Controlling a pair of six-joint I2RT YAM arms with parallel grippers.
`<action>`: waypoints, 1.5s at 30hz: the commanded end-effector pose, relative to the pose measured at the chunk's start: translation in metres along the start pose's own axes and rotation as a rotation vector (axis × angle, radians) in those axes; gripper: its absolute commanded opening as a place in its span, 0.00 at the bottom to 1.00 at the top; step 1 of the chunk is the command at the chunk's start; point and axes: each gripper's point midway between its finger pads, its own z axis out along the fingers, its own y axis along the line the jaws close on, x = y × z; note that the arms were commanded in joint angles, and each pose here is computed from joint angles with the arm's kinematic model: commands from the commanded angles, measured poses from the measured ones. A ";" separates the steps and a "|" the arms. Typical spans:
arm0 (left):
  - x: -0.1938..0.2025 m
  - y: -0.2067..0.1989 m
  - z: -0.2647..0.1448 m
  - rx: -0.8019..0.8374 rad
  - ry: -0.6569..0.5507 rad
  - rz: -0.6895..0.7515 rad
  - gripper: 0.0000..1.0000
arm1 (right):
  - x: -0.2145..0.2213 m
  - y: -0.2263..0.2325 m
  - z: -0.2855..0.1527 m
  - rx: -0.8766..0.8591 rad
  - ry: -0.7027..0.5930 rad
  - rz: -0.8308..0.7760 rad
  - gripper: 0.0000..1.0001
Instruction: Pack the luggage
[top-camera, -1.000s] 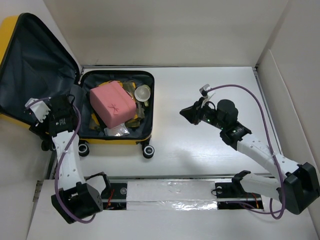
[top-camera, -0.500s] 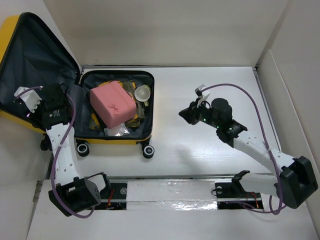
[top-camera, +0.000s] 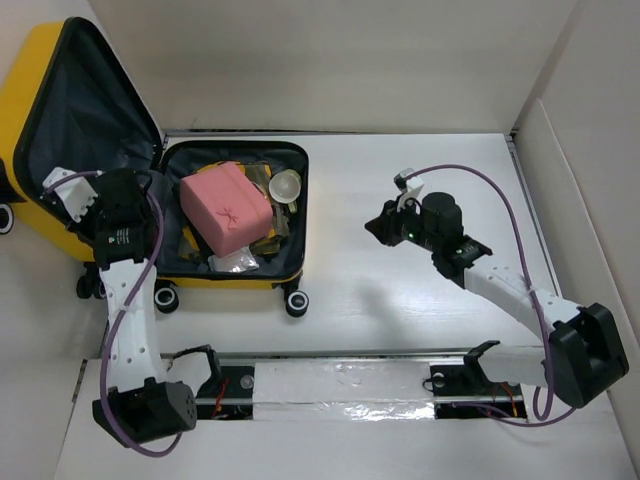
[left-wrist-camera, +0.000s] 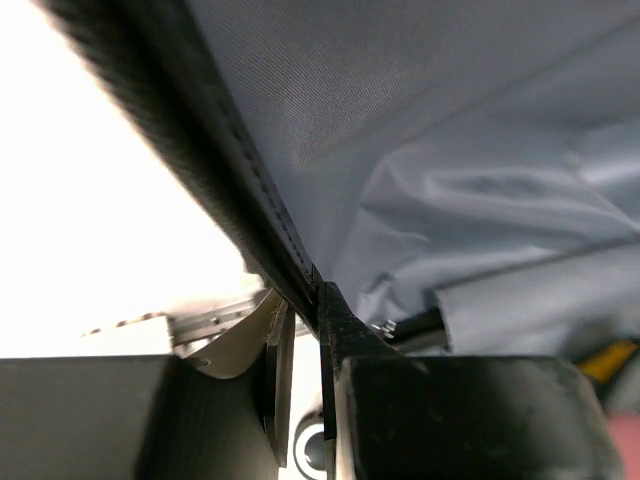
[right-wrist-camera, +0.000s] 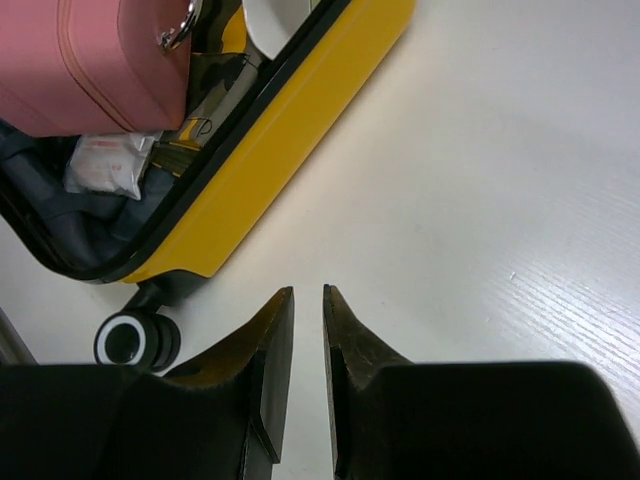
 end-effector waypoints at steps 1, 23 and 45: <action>-0.002 -0.062 -0.034 0.298 0.012 -0.053 0.00 | -0.024 0.003 0.002 -0.001 -0.052 -0.009 0.24; 0.126 -0.113 -0.195 1.141 0.286 0.184 0.00 | -0.021 -0.020 0.005 0.081 -0.054 0.023 0.26; -0.037 -0.163 -0.169 0.855 0.070 -0.225 0.35 | -0.025 -0.032 -0.002 0.147 -0.094 0.020 0.00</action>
